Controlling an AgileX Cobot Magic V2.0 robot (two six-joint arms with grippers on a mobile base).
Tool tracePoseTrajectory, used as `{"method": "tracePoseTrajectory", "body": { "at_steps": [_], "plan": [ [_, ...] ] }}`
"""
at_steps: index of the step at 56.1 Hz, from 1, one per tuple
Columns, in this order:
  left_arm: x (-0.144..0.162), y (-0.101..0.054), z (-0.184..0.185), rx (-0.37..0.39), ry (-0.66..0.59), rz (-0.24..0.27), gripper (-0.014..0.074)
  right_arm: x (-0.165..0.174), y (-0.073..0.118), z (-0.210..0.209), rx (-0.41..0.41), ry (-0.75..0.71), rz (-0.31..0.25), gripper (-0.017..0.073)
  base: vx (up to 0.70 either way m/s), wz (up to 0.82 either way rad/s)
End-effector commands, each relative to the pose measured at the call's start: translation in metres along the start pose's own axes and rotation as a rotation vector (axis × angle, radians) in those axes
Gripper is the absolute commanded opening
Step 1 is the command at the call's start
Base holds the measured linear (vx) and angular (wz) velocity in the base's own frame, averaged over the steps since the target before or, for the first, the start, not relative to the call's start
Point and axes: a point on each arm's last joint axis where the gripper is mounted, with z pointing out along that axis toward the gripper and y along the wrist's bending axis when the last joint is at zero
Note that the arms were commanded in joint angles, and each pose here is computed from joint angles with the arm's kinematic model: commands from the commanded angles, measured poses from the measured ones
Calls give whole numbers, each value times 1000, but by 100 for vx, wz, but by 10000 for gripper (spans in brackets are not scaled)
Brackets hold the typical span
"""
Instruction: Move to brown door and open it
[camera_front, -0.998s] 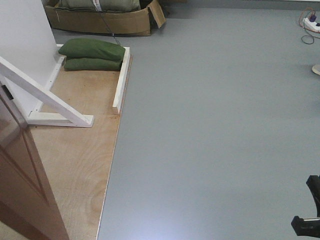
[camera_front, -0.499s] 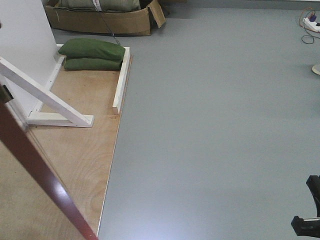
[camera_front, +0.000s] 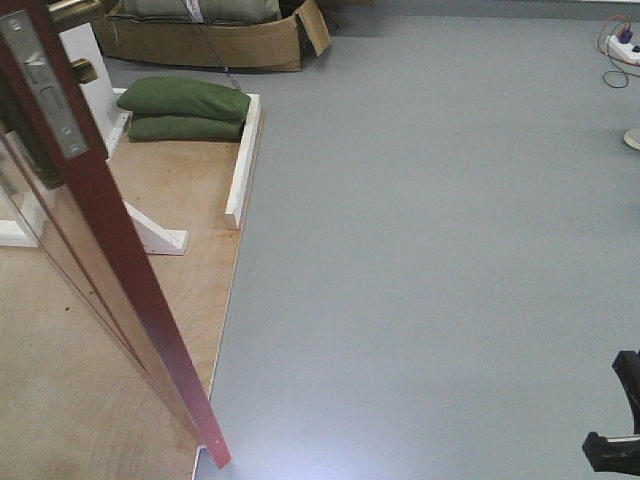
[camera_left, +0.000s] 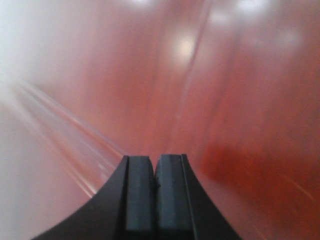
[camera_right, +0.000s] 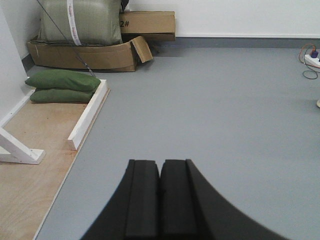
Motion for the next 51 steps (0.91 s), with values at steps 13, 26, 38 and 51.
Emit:
{"method": "tracePoseTrajectory", "body": {
  "at_steps": [13, 26, 38, 51],
  "plan": [
    [2, -37, 3, 209, -2, -9, 21, -6, -1, 0, 6, -77, -10, 0, 0, 0],
    [19, -56, 11, 341, 36, -8, 21, -6, -1, 0, 6, -77, -10, 0, 0, 0],
    [29, -70, 14, 425, 61, -23, 21, -6, -1, 0, 6, -77, -10, 0, 0, 0],
    [37, -69, 21, 421, 84, -27, 21, -6, -1, 0, 6, -77, -10, 0, 0, 0]
  ]
}}
